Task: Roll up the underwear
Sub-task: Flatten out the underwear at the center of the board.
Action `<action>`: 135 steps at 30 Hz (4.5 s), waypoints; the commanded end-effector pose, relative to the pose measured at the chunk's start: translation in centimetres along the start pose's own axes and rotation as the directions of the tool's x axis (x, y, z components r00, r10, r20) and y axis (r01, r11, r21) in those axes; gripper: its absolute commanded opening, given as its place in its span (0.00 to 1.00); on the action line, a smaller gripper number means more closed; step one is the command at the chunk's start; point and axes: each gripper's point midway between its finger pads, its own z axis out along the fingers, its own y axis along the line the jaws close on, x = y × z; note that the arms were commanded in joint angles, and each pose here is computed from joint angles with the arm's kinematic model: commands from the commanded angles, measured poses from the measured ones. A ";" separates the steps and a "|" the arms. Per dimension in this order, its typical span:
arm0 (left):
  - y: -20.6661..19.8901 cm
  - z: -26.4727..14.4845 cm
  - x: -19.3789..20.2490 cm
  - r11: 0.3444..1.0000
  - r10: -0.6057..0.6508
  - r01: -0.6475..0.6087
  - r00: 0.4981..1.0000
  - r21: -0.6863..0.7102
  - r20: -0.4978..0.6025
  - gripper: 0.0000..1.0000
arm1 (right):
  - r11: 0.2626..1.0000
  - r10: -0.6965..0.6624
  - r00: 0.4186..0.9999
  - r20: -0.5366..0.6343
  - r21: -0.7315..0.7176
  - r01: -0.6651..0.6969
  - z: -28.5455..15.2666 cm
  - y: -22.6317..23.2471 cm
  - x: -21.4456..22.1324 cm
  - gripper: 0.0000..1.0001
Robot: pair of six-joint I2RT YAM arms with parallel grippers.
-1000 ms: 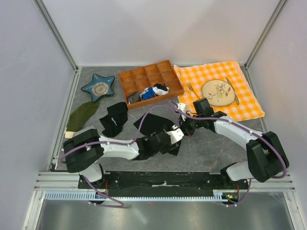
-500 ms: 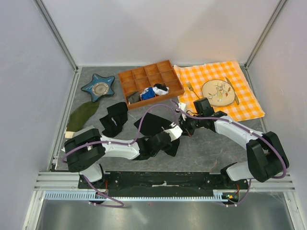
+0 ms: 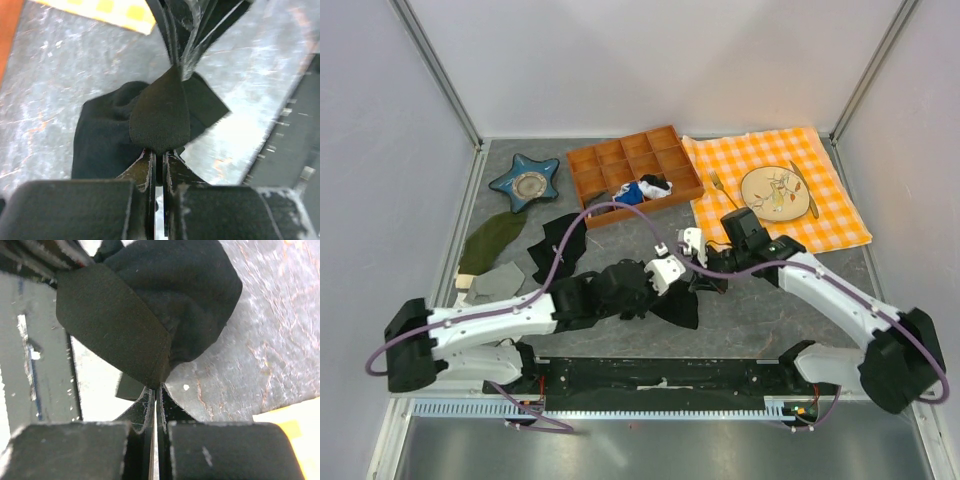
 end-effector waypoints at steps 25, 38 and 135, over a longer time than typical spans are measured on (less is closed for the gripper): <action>13.0 8.0 0.5 0.837 -0.538 0.545 0.807 -0.041 -0.243 0.47 | 0.800 0.248 0.968 -0.037 0.572 -0.183 -1.8 -15.0 0.2 0.12; 13.3 -1.7 -1.9 0.915 -0.402 0.398 0.913 -0.069 -0.065 0.69 | 0.898 -0.440 0.898 -0.010 -0.012 0.440 -2.4 -1.7 0.3 0.67; 6.4 -6.7 -1.3 0.848 -0.476 0.500 0.864 0.176 -0.165 0.02 | 0.956 -0.291 0.941 0.172 0.012 0.294 -4.4 -1.0 -10.9 0.00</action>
